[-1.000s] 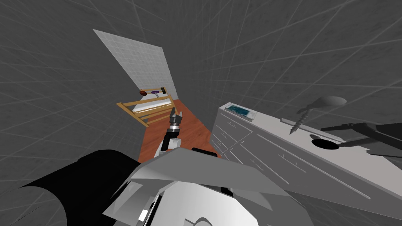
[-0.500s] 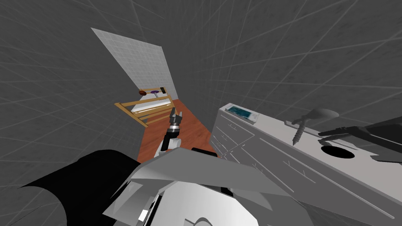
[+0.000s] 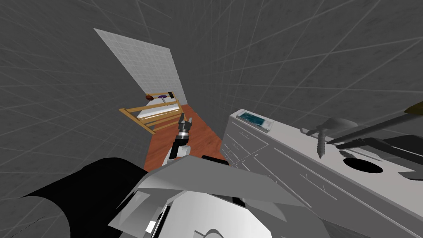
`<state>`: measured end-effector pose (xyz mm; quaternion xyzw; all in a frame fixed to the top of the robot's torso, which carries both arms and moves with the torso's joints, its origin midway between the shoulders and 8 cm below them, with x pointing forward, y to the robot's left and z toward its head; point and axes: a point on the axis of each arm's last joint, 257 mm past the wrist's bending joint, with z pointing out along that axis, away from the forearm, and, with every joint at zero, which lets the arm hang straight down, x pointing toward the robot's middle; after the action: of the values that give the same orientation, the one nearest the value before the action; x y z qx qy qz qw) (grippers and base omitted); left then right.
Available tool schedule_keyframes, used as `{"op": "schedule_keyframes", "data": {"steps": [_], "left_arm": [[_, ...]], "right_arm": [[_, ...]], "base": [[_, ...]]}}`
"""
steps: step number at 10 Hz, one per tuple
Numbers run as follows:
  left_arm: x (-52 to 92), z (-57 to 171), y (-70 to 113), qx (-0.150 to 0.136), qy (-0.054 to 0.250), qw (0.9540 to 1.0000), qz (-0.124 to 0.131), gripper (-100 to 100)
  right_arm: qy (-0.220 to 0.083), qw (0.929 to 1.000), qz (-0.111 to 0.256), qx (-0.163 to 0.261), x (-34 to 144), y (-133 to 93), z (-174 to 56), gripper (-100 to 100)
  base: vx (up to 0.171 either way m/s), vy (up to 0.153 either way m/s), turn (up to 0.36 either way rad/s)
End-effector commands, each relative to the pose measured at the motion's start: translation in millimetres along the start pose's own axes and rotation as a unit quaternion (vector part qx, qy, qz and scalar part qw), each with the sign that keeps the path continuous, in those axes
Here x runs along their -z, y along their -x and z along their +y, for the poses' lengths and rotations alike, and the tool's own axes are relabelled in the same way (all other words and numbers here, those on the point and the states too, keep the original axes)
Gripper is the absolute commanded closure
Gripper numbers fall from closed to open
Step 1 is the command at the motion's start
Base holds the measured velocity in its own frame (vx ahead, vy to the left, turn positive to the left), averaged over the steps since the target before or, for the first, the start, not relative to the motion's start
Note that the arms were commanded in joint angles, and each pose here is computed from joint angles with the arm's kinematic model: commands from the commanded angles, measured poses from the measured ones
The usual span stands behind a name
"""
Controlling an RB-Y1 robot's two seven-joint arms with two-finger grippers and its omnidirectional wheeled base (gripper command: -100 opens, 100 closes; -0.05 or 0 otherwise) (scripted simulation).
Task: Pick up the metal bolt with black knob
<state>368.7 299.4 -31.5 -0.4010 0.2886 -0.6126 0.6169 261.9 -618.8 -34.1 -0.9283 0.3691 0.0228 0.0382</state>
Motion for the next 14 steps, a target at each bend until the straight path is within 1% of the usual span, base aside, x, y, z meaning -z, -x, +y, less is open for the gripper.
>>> {"op": "schedule_keyframes", "data": {"steps": [1,2,4,5,6,10,11,12,13,14], "left_arm": [[0.0,0.0,0.0,0.000,0.000,1.0000,0.000,0],[0.0,0.0,0.0,0.000,0.000,1.0000,0.000,0],[0.0,0.0,-0.1,0.000,0.000,1.0000,0.000,0],[0.0,0.0,-0.1,0.000,0.000,1.0000,0.000,0],[0.0,0.0,0.0,0.000,0.000,1.0000,0.000,0],[0.0,0.0,0.0,0.000,0.000,1.0000,0.000,0],[0.0,0.0,0.0,0.000,0.000,1.0000,0.000,0],[0.0,0.0,0.0,0.000,0.000,1.0000,0.000,0],[0.0,0.0,0.0,0.000,0.000,1.0000,0.000,0],[0.0,0.0,0.0,0.000,0.000,1.0000,0.000,0]], "right_arm": [[0.000,1.0000,0.000,0.000,0.0,0.0,0.0,0],[-0.002,1.0000,0.002,-0.005,-7.9,-1.0,7.2,-100],[-0.004,0.9999,0.005,-0.010,-17.8,-1.7,16.4,-100],[-0.003,1.0000,0.003,-0.008,-14.3,-0.9,12.5,-100],[-0.003,1.0000,0.004,-0.008,-15.0,-1.5,12.8,100],[-0.003,1.0000,0.004,-0.007,-14.7,-1.6,12.1,100],[-0.003,1.0000,0.004,-0.007,-14.7,-1.6,12.0,0],[-0.001,1.0000,0.002,-0.003,-5.9,-0.8,5.4,100],[0.000,1.0000,0.001,-0.001,-2.0,-0.4,1.8,100],[-0.001,1.0000,0.003,-0.002,-4.8,-1.0,4.3,100]], "base": [[0.000,0.000,0.000],[-0.015,0.015,0.061],[-0.032,0.028,0.065],[-0.017,0.011,0.006],[0.000,0.000,0.000],[0.000,0.000,0.000],[0.000,0.000,0.000],[0.023,-0.021,-0.098],[0.034,-0.037,-0.085],[0.014,-0.017,-0.007]]}}
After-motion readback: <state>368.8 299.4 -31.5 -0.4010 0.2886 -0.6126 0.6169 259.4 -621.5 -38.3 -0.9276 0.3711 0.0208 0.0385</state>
